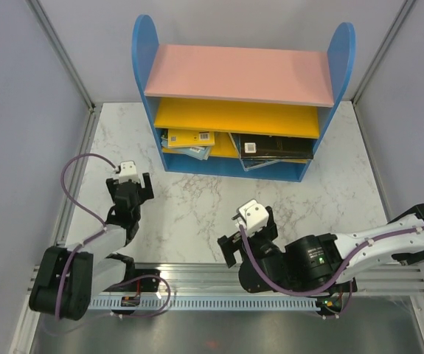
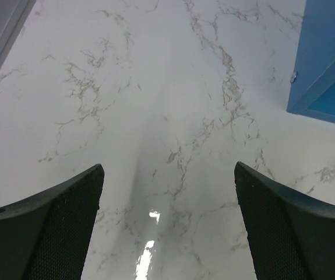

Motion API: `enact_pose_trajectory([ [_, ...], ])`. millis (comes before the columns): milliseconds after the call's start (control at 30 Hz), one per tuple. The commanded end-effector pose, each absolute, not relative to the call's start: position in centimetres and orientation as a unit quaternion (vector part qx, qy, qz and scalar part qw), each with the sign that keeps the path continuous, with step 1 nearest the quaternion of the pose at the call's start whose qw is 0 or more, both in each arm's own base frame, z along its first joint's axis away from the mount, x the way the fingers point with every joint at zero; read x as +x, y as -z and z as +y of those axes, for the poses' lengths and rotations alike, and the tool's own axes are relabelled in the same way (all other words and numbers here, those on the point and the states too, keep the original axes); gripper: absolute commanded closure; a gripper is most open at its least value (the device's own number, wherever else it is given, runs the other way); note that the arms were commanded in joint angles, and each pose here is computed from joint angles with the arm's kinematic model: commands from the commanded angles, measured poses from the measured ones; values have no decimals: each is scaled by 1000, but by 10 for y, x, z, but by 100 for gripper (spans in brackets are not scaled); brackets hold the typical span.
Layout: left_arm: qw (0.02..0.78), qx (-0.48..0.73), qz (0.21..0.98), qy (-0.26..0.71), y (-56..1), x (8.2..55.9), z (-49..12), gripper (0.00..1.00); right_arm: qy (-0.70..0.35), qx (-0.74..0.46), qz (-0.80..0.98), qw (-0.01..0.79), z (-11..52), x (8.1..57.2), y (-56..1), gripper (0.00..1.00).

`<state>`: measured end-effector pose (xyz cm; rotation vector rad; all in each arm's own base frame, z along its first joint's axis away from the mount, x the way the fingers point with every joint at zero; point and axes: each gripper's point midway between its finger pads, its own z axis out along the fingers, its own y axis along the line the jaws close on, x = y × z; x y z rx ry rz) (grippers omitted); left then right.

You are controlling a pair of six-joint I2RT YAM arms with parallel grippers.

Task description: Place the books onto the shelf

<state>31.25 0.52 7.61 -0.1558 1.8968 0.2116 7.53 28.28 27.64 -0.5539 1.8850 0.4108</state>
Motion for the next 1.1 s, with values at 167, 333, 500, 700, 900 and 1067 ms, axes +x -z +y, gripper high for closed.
enact_pose_trajectory([
  [167, 656, -72, 751, -19, -122, 365, -5, 5, -193, -158, 782, 572, 281, 86, -265, 2],
  [333, 610, -98, 786, -9, -100, 378, 12, 6, -179, -143, 766, 601, 278, 95, -263, 2],
  [500, 633, -89, 769, 17, -107, 387, 28, 9, -197, -102, 775, 592, 275, 105, -249, 2],
  [700, 632, 7, 771, 78, -107, 390, -6, 27, -192, -96, 782, 585, 272, 109, -236, 2],
  [900, 668, 41, 738, 80, -114, 375, -18, 19, -202, -85, 790, 573, 271, 107, -222, 2],
  [1067, 665, 42, 744, 49, -102, 371, -21, 0, -206, -77, 790, 573, 272, 107, -223, 2],
])
